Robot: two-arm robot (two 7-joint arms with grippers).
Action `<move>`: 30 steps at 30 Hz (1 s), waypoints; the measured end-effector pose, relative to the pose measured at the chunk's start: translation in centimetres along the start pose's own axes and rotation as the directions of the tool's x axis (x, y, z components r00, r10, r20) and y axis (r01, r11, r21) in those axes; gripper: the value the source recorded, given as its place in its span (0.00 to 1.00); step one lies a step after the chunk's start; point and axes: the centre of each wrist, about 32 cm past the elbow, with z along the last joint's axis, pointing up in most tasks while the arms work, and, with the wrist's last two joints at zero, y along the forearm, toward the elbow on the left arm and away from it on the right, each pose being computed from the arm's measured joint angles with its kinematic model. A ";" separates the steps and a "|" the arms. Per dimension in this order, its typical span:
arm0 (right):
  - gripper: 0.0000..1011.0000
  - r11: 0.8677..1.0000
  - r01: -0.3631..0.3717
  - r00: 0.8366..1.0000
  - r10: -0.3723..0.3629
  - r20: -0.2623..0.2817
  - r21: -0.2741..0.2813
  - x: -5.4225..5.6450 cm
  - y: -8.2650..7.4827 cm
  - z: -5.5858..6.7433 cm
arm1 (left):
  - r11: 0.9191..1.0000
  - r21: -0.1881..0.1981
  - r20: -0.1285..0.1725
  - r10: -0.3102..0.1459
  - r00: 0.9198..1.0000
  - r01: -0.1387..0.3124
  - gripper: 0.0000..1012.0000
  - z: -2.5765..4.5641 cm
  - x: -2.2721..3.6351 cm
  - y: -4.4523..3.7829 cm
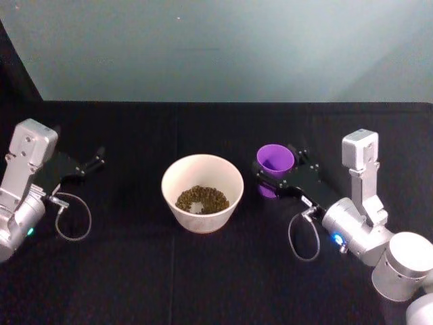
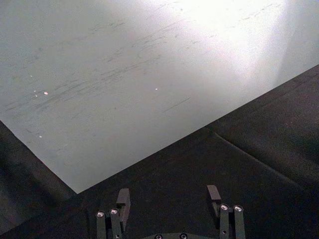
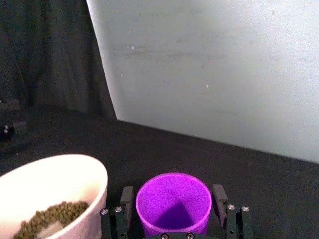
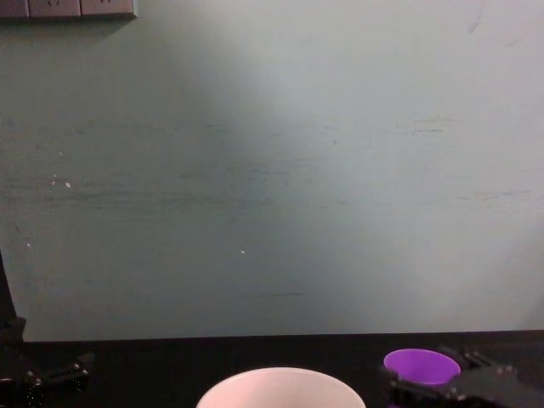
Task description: Pick up the cup and pour the mung beans from the cup into the bowl.
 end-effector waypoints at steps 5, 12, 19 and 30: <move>0.99 0.999 -0.001 1.000 0.000 0.017 0.035 0.3 0.0 1.9 | 1.000 0.000 0.000 0.000 1.000 0.000 0.99 0.00 0.00 0.00; 0.99 0.997 0.016 0.999 -0.018 0.033 0.069 0.8 -0.2 4.6 | 1.000 0.000 0.000 0.000 1.000 0.000 0.99 0.00 0.00 0.00; 0.99 0.993 0.080 0.995 -0.085 0.055 0.082 2.6 -1.3 6.0 | 1.000 0.000 0.000 0.000 1.000 0.000 0.99 0.00 0.00 0.00; 0.99 0.960 0.280 0.956 -0.279 0.094 0.005 4.2 -2.8 4.7 | 1.000 0.000 0.000 0.000 1.000 0.000 0.99 0.00 0.00 0.00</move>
